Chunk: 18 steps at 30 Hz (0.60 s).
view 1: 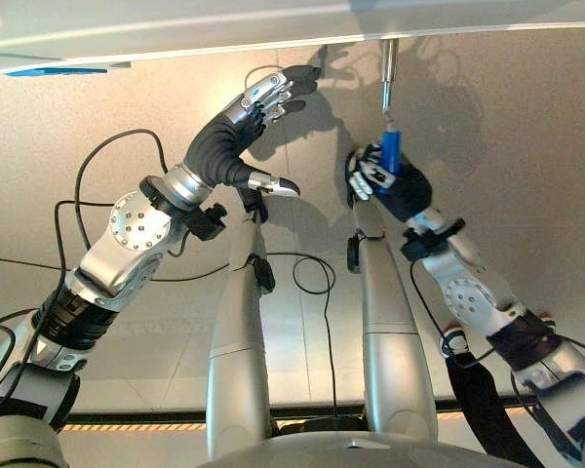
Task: Raise the hospital bed
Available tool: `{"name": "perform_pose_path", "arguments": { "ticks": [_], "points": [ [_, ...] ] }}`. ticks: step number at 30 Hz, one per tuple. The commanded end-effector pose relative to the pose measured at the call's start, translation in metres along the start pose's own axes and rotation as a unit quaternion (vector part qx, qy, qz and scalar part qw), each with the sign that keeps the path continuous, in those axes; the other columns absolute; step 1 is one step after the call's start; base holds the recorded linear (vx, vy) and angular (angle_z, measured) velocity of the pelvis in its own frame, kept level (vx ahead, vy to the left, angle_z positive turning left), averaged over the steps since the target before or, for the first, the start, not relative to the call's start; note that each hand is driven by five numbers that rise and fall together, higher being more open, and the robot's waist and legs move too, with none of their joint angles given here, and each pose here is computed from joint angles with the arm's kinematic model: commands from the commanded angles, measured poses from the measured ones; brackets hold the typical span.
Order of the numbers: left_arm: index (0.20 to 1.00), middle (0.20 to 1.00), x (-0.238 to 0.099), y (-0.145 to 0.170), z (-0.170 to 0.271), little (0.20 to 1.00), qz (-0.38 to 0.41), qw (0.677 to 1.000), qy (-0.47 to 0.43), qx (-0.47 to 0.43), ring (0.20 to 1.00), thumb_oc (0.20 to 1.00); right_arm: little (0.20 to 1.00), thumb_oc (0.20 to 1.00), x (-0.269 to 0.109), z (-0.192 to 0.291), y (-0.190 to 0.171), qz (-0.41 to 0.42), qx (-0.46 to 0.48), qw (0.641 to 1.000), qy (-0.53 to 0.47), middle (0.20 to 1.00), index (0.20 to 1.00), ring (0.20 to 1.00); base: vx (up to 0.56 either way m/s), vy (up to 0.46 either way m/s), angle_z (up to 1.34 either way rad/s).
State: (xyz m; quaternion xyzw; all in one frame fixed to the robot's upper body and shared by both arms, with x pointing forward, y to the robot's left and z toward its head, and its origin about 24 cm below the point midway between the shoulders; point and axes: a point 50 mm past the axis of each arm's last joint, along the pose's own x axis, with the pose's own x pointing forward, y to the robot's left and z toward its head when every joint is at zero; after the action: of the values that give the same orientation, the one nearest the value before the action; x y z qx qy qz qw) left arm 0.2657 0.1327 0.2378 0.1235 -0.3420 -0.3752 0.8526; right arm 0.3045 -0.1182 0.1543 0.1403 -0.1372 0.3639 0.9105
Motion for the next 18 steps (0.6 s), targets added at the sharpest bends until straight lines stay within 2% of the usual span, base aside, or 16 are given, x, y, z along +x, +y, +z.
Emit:
{"name": "perform_pose_path", "arguments": {
  "ticks": [1, 7, 10, 11, 12, 16, 17, 18],
  "points": [
    [1.0, 1.0, 0.009, -0.018, 0.025, 1.0, -0.042, 0.995, -0.085, -0.017, 1.0, 1.0, 0.2, 0.2, 0.028, 0.013, 0.03, 0.11, -0.054, 0.992, -0.015, 0.2, 0.2, 0.2, 0.0, 0.0, 0.0],
    [1.0, 1.0, 0.013, -0.022, 0.023, 1.0, -0.049, 0.995, -0.086, -0.025, 1.0, 1.0, 0.2, 0.2, 0.044, 0.0, 0.038, 0.13, -0.078, 0.988, 0.017, 0.2, 0.2, 0.2, 0.0, 0.0, 0.0],
    [1.0, 1.0, 0.016, -0.023, 0.021, 1.0, -0.046, 0.995, -0.087, -0.023, 1.0, 1.0, 0.2, 0.2, 0.05, -0.017, 0.03, 0.104, -0.091, 0.989, 0.051, 0.2, 0.2, 0.2, 0.0, 0.0, 0.0],
    [1.0, 1.0, 0.019, -0.023, 0.021, 1.0, -0.041, 0.995, -0.092, -0.026, 1.0, 1.0, 0.2, 0.2, 0.054, -0.028, 0.02, 0.07, -0.099, 0.99, 0.074, 0.2, 0.2, 0.2, 0.0, 0.0, 0.0],
    [1.0, 1.0, 0.019, -0.023, 0.021, 1.0, -0.041, 0.995, -0.092, -0.026, 1.0, 1.0, 0.2, 0.2, 0.054, -0.028, 0.02, 0.07, -0.099, 0.99, 0.073, 0.2, 0.2, 0.2, 0.0, 0.0, 0.0],
    [1.0, 1.0, 0.02, -0.027, 0.026, 1.0, -0.042, 0.992, -0.108, -0.045, 1.0, 1.0, 0.2, 0.2, 0.056, -0.055, -0.031, -0.099, -0.144, 0.974, 0.145, 0.2, 0.2, 0.2, 0.0, 0.015, 0.04],
    [1.0, 1.0, 0.02, -0.027, 0.026, 1.0, -0.042, 0.992, -0.108, -0.045, 1.0, 1.0, 0.2, 0.2, 0.057, -0.055, -0.031, -0.098, -0.144, 0.974, 0.145, 0.2, 0.2, 0.2, 0.0, 0.0, 0.0],
    [1.0, 1.0, 0.02, -0.03, 0.026, 1.0, -0.051, 0.991, -0.107, -0.062, 1.0, 1.0, 0.2, 0.2, 0.054, -0.057, -0.047, -0.146, -0.144, 0.965, 0.164, 0.2, 0.2, 0.2, 0.0, 0.0, 0.0]
  ]
}}
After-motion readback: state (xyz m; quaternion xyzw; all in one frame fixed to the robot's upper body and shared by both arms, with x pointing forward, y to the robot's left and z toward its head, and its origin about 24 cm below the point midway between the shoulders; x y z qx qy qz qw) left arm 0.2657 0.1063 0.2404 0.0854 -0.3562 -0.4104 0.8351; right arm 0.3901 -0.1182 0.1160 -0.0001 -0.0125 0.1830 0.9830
